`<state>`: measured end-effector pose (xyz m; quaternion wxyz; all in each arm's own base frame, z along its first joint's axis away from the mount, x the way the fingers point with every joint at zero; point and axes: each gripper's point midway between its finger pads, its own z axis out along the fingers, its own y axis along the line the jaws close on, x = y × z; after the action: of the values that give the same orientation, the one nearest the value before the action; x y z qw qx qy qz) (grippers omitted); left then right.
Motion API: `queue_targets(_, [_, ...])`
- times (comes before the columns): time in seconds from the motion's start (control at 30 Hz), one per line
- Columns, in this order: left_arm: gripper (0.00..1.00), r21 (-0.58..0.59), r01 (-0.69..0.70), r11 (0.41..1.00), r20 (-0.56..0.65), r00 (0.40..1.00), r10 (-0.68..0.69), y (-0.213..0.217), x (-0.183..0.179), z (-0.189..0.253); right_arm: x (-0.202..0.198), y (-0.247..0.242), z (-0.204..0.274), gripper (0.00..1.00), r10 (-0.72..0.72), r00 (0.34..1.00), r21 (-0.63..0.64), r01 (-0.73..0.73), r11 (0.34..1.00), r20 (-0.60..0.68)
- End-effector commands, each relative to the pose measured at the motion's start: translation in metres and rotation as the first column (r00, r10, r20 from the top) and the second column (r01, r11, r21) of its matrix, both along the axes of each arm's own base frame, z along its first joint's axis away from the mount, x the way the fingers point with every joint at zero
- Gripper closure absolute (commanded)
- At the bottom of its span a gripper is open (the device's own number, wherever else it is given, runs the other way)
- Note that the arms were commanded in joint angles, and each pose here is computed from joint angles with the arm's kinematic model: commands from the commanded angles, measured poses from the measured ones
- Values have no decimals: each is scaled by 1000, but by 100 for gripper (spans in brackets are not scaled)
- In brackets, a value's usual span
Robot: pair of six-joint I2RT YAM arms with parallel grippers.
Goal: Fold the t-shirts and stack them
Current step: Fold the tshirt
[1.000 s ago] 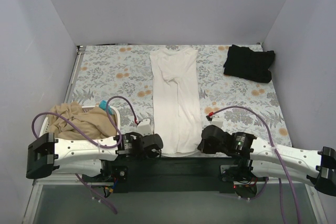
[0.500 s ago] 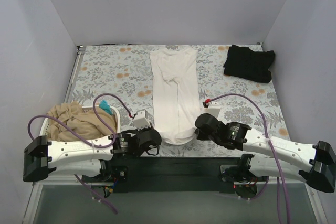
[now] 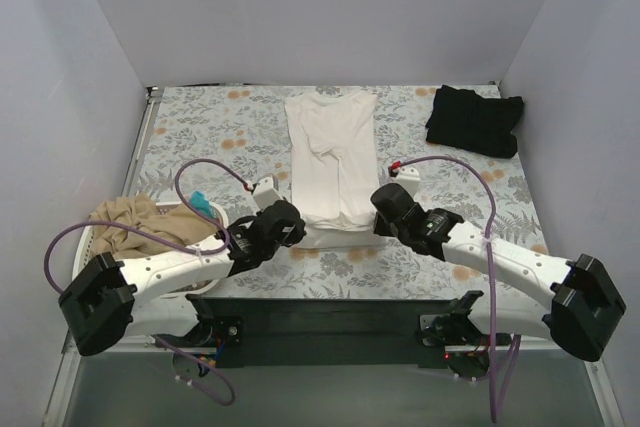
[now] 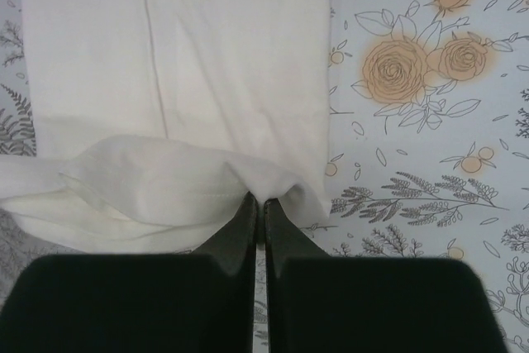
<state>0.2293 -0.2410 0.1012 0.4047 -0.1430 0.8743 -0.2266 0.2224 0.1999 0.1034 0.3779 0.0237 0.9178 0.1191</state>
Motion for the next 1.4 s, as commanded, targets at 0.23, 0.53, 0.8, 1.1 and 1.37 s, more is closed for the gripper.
queue_targets(0.23, [100,-21,35,999,98,995,-33,-8,65,16,79,16,33,99,-32,993,10,31,999,114])
queue_targets(0.53, [100,-33,13,999,59,998,-11,0,117,6,130,16,31,99,-27,996,-4,27,1000,91])
queue_targets(0.8, [100,-30,1,1000,10,1000,-1,5,149,-11,161,23,10,99,0,999,-26,1,1000,35])
queue_targets(1.1, [100,-30,-48,998,-39,998,47,13,162,-25,178,26,-5,99,10,1000,-30,-10,1000,-1])
queue_targets(1.37, [41,-21,-49,999,-26,999,48,16,178,-4,195,32,9,48,23,1000,13,-23,1000,1])
